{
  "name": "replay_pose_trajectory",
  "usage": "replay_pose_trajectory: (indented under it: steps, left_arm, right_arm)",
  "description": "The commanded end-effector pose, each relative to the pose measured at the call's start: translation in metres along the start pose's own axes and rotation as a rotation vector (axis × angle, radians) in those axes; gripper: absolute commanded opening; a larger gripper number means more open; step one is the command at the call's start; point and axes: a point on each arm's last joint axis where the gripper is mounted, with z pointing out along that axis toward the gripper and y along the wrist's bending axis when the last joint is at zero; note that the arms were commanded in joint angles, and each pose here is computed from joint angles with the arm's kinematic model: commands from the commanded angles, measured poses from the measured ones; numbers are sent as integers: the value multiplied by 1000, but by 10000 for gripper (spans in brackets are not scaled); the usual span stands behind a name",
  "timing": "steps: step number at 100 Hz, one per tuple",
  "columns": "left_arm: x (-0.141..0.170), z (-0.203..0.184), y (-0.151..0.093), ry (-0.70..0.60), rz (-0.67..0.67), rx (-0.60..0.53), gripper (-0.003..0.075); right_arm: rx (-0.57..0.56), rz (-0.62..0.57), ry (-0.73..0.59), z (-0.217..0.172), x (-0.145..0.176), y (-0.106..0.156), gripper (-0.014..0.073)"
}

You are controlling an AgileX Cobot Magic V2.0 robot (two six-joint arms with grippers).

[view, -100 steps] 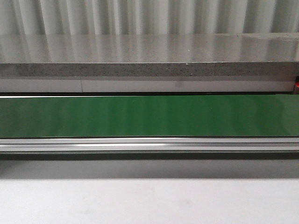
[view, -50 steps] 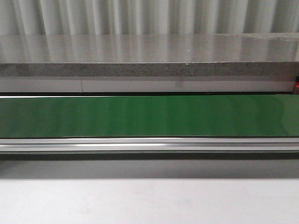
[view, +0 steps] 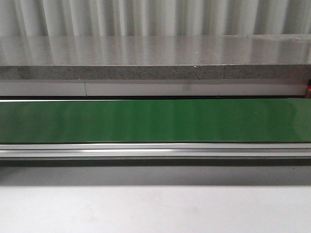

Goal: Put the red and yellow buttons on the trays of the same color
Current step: 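Close the left gripper on the red push-button and lift it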

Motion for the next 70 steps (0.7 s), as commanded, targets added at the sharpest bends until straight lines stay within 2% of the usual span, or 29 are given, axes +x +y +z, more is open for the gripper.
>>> replay_pose_trajectory:
  steps: [1,46,53,60,70]
  left_arm:
    - [-5,-14,-10,-102,17,37,-20]
    - [11,3,-11,-55,10,46,-1]
    - [11,3,-11,-53,12,46,66]
    - [11,3,-11,-51,29,45,178]
    - [12,3,-11,-41,35,47,399]
  right_arm:
    - [5,-9,-80,-6,-10,1,-67]
    - [5,-9,-80,-6,-10,1,-67]
    - [5,-9,-80,-6,-10,1,-67]
    - [5,-9,-80,-6,-10,1,-67]
    - [5,-9,-80,-6,-10,1,-67]
